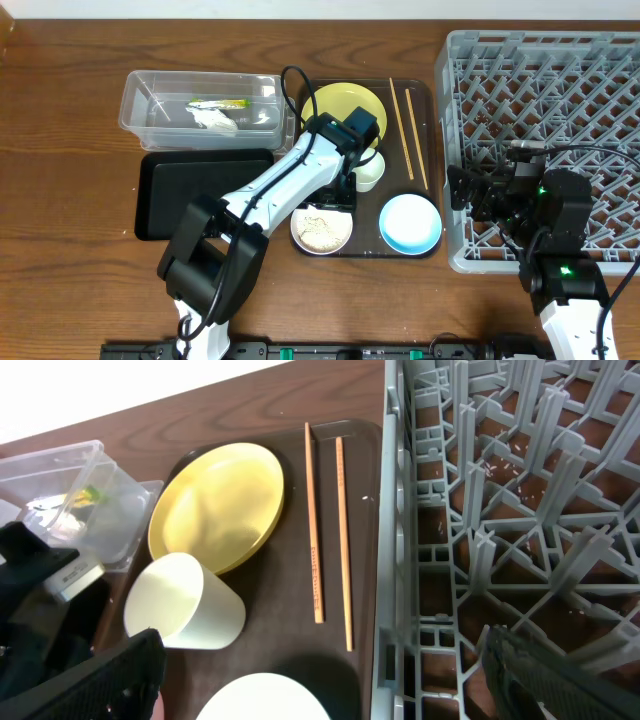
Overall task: Sort waste into correct bins and load items into the dishwasher rack
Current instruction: 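Grasp the rim of the pink rice bowl with the left gripper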
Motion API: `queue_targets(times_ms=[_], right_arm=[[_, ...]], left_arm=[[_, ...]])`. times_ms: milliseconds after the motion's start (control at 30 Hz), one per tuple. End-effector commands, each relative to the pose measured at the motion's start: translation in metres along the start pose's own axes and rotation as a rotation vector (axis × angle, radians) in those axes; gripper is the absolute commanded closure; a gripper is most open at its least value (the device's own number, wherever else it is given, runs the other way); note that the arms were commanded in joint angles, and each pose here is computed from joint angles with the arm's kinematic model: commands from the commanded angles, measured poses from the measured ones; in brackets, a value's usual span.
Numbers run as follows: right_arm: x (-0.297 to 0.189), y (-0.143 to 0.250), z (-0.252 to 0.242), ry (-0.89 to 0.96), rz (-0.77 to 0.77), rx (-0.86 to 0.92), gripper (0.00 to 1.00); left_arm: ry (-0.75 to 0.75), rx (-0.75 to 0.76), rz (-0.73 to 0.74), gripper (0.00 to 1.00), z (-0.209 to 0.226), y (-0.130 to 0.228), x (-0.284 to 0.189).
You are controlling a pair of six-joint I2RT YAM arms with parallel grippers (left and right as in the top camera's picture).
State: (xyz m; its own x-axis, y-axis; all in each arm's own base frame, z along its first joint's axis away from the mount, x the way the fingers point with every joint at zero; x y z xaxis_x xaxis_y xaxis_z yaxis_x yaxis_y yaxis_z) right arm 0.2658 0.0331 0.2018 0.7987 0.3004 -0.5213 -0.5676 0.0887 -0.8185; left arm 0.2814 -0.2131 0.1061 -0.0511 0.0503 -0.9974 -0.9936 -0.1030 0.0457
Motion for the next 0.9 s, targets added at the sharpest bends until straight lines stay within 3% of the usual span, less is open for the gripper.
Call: queue_targets(times_ms=[0,567,733,867], right_arm=[[-0.003,-0.009,0.001,-0.006,-0.019,0.011,0.01],[-0.003,-0.002,0.001,-0.003,0.017,0.023,0.01],[-0.003,-0.001,0.001,-0.003,0.017,0.023,0.01],[-0.003,0.000,0.001,-0.002,0.023,0.025,0.01]], left_arm=[[0.001,-0.024,-0.022,0.36,-0.003,0.003,-0.005],[-0.013,0.007,-0.111,0.40,-0.035,0.042,-0.009],[-0.008,-0.028,-0.105,0.48,-0.033,0.044,0.005],[0.005,-0.027,-0.099,0.63,-0.035,0.045,0.009]])
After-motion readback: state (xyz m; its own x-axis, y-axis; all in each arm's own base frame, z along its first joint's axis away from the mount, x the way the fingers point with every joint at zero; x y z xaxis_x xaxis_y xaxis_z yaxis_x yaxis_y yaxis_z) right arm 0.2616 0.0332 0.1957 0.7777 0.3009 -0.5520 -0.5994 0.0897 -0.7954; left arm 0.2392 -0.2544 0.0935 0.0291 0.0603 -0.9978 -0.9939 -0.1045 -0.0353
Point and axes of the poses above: each gripper's point midway between its finger pads, its own x axis out along the fingers, its own z axis along the line the jaws close on, y = z × x, the point moved 5 cm from there along -x, back along the fingers, and after that the axes turned 9 degrees about -x, right-handed, at the moved point
